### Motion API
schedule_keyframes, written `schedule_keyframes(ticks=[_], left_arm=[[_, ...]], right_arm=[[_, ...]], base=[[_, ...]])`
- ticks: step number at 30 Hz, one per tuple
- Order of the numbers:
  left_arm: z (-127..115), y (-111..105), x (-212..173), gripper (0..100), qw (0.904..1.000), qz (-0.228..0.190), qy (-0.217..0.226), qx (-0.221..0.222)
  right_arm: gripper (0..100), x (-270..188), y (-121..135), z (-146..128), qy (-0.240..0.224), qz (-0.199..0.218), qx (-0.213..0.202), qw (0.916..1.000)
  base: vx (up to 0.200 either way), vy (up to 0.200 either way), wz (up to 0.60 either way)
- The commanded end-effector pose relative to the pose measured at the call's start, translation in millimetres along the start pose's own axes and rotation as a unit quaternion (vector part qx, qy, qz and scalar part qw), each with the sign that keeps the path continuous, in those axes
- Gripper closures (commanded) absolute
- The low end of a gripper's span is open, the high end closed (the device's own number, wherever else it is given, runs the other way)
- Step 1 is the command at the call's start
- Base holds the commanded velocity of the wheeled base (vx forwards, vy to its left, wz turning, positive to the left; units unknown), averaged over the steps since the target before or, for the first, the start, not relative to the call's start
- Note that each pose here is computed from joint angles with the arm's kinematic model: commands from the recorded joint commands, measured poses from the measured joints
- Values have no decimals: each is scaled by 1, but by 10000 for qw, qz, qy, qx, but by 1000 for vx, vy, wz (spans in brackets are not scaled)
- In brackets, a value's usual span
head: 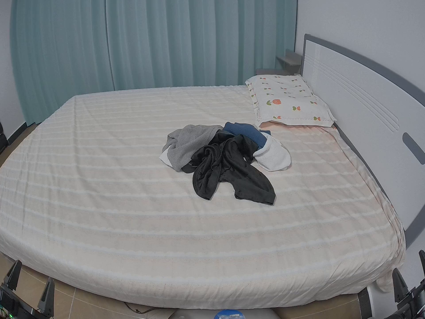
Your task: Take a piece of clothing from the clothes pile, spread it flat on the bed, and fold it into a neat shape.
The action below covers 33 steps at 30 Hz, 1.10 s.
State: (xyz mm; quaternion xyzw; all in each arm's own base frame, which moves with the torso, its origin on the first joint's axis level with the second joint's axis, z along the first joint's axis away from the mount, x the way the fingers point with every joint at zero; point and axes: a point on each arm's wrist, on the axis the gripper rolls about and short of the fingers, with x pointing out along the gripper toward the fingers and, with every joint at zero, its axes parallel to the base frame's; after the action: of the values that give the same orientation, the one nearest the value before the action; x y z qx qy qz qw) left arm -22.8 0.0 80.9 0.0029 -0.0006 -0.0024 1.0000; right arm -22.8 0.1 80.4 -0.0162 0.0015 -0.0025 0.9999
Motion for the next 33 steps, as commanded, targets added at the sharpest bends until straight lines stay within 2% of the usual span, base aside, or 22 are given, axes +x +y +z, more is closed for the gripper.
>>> schedule_keyframes(ticks=[1, 3, 5, 7, 9, 11, 13, 14, 15, 16, 20, 24, 27, 30, 33], left_arm=[[-5, 0, 0, 0, 10000, 1, -1, 2], [-5, 0, 0, 0, 10000, 1, -1, 2], [-5, 0, 0, 0, 10000, 9, -1, 2], [-5, 0, 0, 0, 10000, 1, -1, 2], [-5, 0, 0, 0, 10000, 1, -1, 2], [-5, 0, 0, 0, 10000, 1, -1, 2], [-5, 0, 0, 0, 10000, 9, -1, 2], [-5, 0, 0, 0, 10000, 1, -1, 2], [-5, 0, 0, 0, 10000, 1, -1, 2], [-5, 0, 0, 0, 10000, 1, -1, 2], [-5, 0, 0, 0, 10000, 9, -1, 2], [-5, 0, 0, 0, 10000, 1, -1, 2], [-5, 0, 0, 0, 10000, 1, -1, 2], [-5, 0, 0, 0, 10000, 1, -1, 2], [-5, 0, 0, 0, 10000, 1, -1, 2]], right_arm=[[0, 0, 0, -4, -54, 16, 1, 10000], [0, -3, 0, 15, -279, 126, 83, 9995], [0, -5, -1, 69, -503, 276, 412, 9975], [0, 6, -2, 90, -267, 339, 568, 9975], [0, 22, -1, 97, 109, 530, 486, 9974], [0, 49, 1, 92, 879, 773, 535, 9917], [0, 72, 3, 86, 1534, 943, 628, 9817], [0, 81, 4, 85, 1746, 991, 694, 9772], [0, 81, 4, 85, 1746, 991, 694, 9772], [0, 106, 8, 84, 2054, 1095, 831, 9690], [0, 172, 23, 81, 2385, 1274, 1150, 9558], [0, 235, 41, 60, 2741, 1304, 1318, 9437], [0, 267, 49, 45, 2864, 1247, 1405, 9395], [0, 321, 69, 13, 3045, 1052, 1577, 9335], [0, 347, 87, -1, 3077, 922, 1721, 9312]], base=[[0, 0, 0], [0, 0, 0], [0, 0, 0], [0, 0, 0], [0, 0, 0], [0, 0, 0], [0, 0, 0], [0, 0, 0], [0, 0, 0], [0, 0, 0], [0, 0, 0], [0, 0, 0], [0, 0, 0], [0, 0, 0], [0, 0, 0]])
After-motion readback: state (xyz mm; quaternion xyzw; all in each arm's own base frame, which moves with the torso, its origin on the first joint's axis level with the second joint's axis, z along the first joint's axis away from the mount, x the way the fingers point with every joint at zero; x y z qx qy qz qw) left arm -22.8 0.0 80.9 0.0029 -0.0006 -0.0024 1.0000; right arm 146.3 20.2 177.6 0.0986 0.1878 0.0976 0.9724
